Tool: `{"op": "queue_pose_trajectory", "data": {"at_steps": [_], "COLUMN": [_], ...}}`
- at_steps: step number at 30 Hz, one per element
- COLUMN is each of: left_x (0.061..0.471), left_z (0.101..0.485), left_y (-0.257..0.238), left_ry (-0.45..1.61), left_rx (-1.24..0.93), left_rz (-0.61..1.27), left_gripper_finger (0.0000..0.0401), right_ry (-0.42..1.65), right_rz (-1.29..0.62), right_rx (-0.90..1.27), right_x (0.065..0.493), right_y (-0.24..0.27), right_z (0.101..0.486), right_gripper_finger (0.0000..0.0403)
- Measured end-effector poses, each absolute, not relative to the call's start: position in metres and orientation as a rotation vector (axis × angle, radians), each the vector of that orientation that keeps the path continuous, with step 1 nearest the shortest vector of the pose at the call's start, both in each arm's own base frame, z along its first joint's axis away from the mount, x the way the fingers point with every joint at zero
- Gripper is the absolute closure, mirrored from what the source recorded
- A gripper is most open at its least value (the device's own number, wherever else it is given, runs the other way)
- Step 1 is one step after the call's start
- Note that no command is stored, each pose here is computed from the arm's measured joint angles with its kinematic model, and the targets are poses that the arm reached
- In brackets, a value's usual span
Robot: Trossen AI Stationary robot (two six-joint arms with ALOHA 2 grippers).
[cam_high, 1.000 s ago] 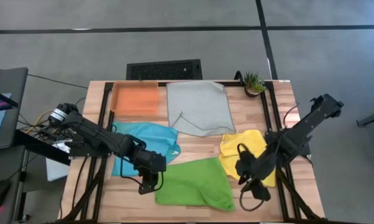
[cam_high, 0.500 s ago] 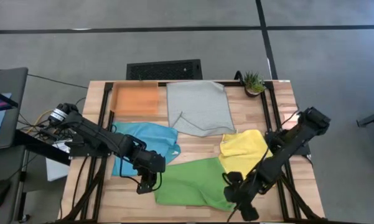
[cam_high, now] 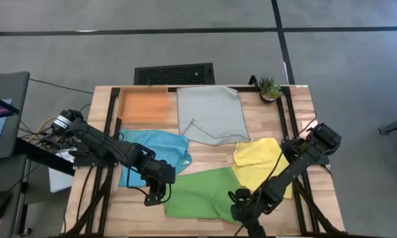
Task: Fold microfiber towels
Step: Fold the green microfiber towel
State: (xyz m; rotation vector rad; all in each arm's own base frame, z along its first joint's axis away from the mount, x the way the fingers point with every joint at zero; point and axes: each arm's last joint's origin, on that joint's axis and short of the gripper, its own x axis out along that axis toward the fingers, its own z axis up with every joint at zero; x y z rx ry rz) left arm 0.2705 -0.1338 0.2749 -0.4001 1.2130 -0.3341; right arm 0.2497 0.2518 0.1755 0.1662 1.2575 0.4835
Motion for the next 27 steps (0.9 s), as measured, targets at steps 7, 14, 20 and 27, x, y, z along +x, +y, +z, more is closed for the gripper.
{"op": "queue_pose_trajectory", "data": {"at_steps": [7, 14, 20, 27], "left_x": [0.271, 0.271, 0.271, 0.271], "left_z": [0.275, 0.275, 0.275, 0.275], "left_y": [-0.134, -0.134, -0.134, -0.134], "left_ry": [1.212, 1.209, 1.207, 1.207], "left_rx": [-0.399, -0.401, -0.400, -0.400], "left_rz": [-0.334, -0.329, -0.326, -0.325], "left_gripper_finger": [0.0401, 0.0401, 0.0401, 0.0401], "right_ry": [1.255, 1.271, 1.295, 1.329], "right_rz": [0.485, 0.486, 0.459, 0.427], "right_rx": [0.169, 0.151, 0.149, 0.183], "right_x": [0.249, 0.247, 0.251, 0.256], "right_y": [0.251, 0.253, 0.251, 0.243], "right_z": [0.179, 0.175, 0.167, 0.164], "right_gripper_finger": [0.0232, 0.0233, 0.0240, 0.0314]}}
